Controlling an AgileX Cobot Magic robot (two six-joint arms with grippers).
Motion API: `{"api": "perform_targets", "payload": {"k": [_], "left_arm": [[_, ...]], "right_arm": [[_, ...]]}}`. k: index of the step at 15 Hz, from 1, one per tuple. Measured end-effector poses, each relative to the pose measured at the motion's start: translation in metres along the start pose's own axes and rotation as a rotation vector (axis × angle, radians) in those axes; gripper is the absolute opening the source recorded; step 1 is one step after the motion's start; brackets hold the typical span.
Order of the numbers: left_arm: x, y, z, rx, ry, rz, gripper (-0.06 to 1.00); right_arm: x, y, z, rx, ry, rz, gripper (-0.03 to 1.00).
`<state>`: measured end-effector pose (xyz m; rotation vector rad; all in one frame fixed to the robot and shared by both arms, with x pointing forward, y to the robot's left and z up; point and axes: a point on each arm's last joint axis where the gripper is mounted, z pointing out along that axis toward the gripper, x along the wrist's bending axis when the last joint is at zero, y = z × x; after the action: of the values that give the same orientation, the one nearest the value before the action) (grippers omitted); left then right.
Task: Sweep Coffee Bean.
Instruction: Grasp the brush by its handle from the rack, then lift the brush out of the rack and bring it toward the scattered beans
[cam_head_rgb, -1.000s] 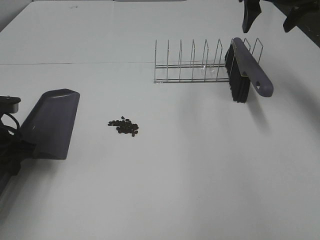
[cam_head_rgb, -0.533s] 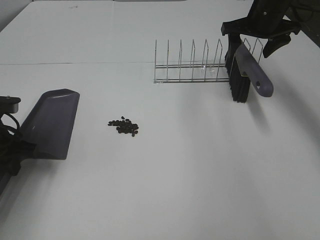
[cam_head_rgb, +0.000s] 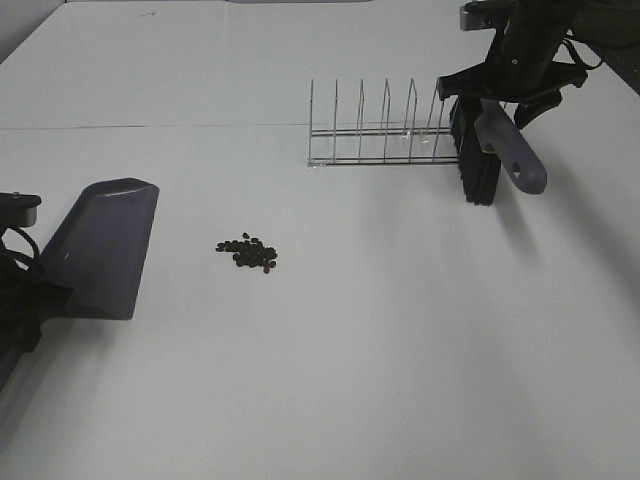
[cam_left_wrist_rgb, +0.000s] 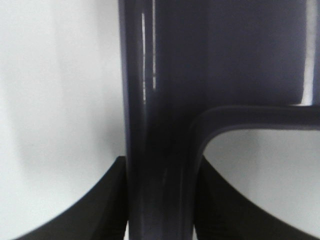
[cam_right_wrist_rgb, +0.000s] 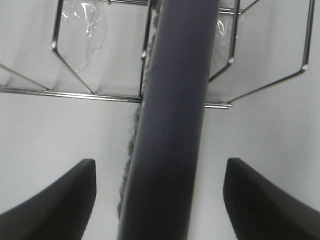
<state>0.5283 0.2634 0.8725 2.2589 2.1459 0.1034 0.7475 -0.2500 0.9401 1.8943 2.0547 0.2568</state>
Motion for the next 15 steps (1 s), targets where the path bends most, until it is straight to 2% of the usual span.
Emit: {"api": "perform_targets", "payload": {"k": [2, 3, 5, 8, 9, 10, 12, 15], "left_arm": [[0.0, 0.0, 0.0, 0.0, -0.001, -0.002, 0.31], [0.0, 0.0, 0.0, 0.0, -0.001, -0.002, 0.31], [0.002, -0.001, 0.0, 0.016, 0.02, 0.031, 0.31], [0.007, 0.0, -0.005, 0.093, 0.075, 0.092, 0.31], [0.007, 0.006, -0.009, 0.088, 0.082, 0.094, 0.31], [0.007, 0.021, -0.02, 0.056, 0.098, 0.103, 0.31], [0.007, 0.029, -0.026, 0.037, 0.118, 0.127, 0.31], [-0.008, 0.032, -0.03, 0.03, 0.187, 0.178, 0.31]], "right_arm": [[0.0, -0.002, 0.008, 0.009, -0.012, 0.0, 0.53], [0.0, -0.003, 0.011, 0.018, -0.012, 0.001, 0.47], [0.0, -0.005, 0.014, 0.04, -0.018, 0.006, 0.28], [-0.003, -0.001, -0.008, 0.018, -0.019, 0.014, 0.28], [-0.005, 0.002, -0.022, 0.002, -0.019, 0.019, 0.28], [-0.009, 0.004, -0.054, -0.021, -0.025, 0.028, 0.28], [-0.013, 0.004, -0.075, -0.032, -0.027, 0.042, 0.28], [-0.02, -0.012, -0.122, -0.052, -0.033, 0.053, 0.28]]}}
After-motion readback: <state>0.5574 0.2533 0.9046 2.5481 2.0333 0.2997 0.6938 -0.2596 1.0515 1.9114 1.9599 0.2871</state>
